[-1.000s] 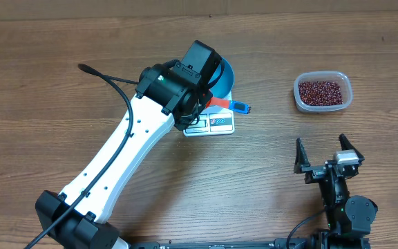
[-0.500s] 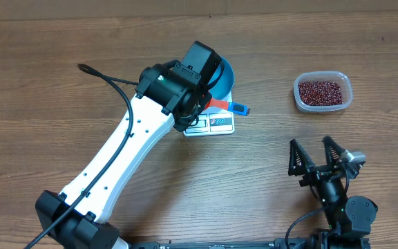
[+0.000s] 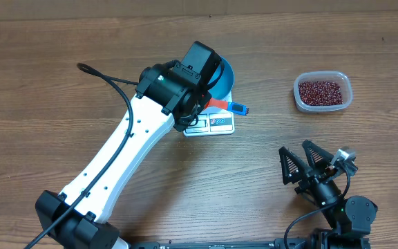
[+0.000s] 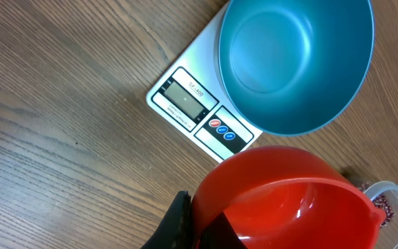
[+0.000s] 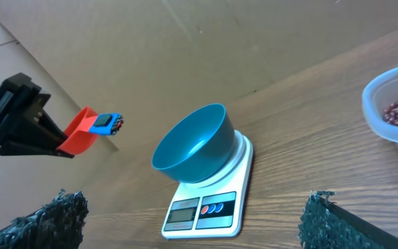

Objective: Scoop item into bowl and weigh 150g on scale
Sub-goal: 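Open the right gripper and move it toward the red scoop's handle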

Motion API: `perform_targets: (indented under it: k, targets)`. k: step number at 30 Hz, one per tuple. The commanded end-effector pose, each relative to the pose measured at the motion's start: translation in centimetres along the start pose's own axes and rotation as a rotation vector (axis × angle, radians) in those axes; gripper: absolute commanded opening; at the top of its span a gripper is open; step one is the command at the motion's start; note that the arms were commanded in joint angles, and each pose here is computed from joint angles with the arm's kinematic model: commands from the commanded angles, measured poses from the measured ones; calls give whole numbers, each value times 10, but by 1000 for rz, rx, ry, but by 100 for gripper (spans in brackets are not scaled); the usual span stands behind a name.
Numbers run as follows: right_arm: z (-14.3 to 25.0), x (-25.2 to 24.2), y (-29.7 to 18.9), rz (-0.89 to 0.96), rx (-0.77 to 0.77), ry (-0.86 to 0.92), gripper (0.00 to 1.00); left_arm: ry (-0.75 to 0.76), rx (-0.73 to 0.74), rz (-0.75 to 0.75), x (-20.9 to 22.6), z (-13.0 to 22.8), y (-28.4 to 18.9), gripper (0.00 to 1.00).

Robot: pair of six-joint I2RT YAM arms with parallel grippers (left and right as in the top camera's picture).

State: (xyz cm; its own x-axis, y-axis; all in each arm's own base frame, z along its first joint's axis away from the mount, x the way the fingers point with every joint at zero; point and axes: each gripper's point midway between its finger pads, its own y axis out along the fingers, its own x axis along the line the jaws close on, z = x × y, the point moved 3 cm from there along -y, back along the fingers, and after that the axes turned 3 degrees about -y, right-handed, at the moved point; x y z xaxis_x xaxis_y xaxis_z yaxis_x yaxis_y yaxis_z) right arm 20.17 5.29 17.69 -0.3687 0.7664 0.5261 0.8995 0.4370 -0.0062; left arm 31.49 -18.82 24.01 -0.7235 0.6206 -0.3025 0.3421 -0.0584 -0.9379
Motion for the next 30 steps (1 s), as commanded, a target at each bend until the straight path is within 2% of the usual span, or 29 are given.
perform_targets:
  k: [1,18,30]
  targets:
    - [-15,17,-4,-49,-26,-6,100,-14,-26,27,-3,-3,-10,4]
    - [-36,34,-9,-35,-6,9,100,-15,-49,28,-4,-7,-10,4]
    - [-49,31,13,49,208,154,100,-15,-48,28,-3,-7,-10,4]
